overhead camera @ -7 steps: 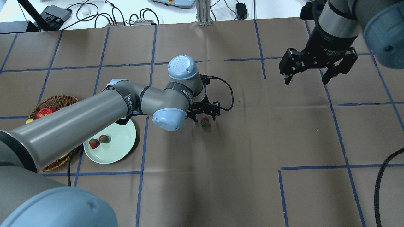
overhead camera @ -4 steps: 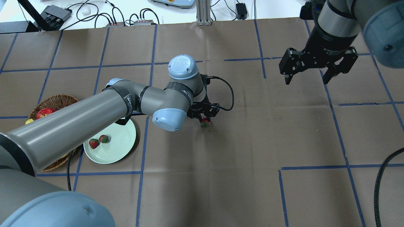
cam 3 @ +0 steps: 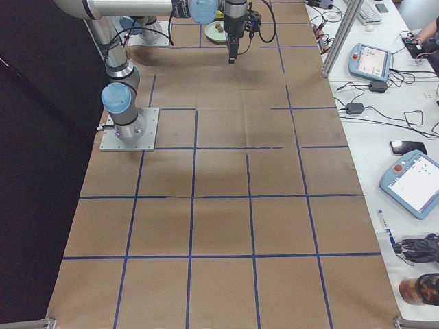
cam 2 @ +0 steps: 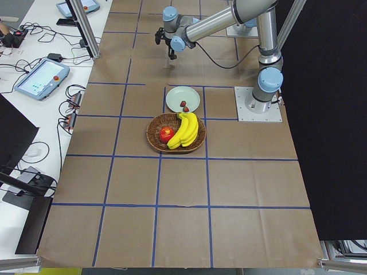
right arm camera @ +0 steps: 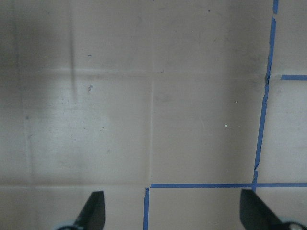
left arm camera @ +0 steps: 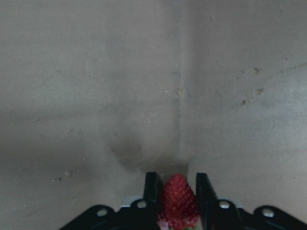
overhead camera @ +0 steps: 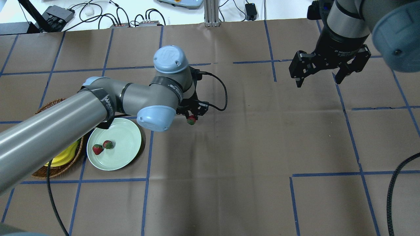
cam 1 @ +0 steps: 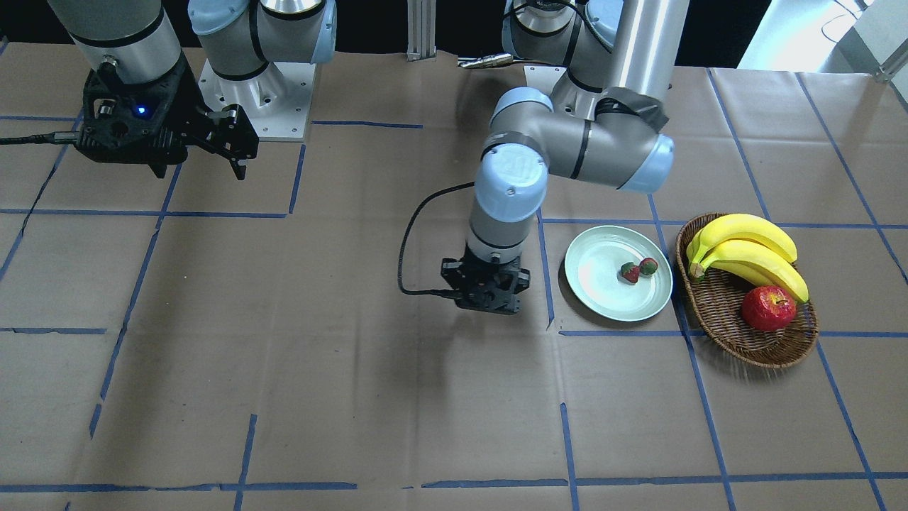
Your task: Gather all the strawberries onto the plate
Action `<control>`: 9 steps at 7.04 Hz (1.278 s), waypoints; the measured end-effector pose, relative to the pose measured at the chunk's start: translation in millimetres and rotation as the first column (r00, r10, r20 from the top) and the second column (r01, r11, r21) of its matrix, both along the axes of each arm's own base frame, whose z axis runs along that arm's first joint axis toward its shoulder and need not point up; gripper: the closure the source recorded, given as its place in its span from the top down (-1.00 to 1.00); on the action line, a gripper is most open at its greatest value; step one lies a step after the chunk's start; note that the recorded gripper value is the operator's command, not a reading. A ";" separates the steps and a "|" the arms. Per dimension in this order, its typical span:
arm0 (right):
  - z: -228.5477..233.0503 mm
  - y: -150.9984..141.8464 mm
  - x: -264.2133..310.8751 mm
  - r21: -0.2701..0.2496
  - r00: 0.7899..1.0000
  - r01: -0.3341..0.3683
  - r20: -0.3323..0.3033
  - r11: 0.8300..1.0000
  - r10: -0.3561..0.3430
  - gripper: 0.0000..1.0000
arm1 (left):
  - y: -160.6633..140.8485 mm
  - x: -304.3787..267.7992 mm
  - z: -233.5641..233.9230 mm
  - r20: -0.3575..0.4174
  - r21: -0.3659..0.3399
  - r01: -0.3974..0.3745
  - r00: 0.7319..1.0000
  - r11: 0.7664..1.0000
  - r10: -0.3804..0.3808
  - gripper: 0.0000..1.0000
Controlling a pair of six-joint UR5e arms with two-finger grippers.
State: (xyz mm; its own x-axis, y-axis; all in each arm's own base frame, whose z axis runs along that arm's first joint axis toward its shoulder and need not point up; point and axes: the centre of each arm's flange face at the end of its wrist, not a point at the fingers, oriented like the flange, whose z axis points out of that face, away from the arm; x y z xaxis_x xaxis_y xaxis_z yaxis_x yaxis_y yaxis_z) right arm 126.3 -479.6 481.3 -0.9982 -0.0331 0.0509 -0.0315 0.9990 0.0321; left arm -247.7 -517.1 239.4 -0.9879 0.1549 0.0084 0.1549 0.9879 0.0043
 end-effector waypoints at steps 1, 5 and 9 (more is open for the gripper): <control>0.6 0.0 -0.1 -0.002 1.000 0.000 0.000 1.000 0.000 1.00 | 8.2 51.5 9.3 0.019 0.014 0.030 0.999 0.999 -0.030 -1.00; 2.9 1.9 0.8 -0.008 0.999 0.039 0.010 0.999 -0.038 1.00 | 58.7 188.1 -8.5 0.040 0.094 0.062 0.997 0.994 -0.066 -0.04; 1.9 1.7 1.1 -0.006 0.999 0.051 0.016 0.999 -0.051 1.00 | 62.9 201.8 -10.6 0.042 0.101 0.043 0.998 0.994 -0.047 0.71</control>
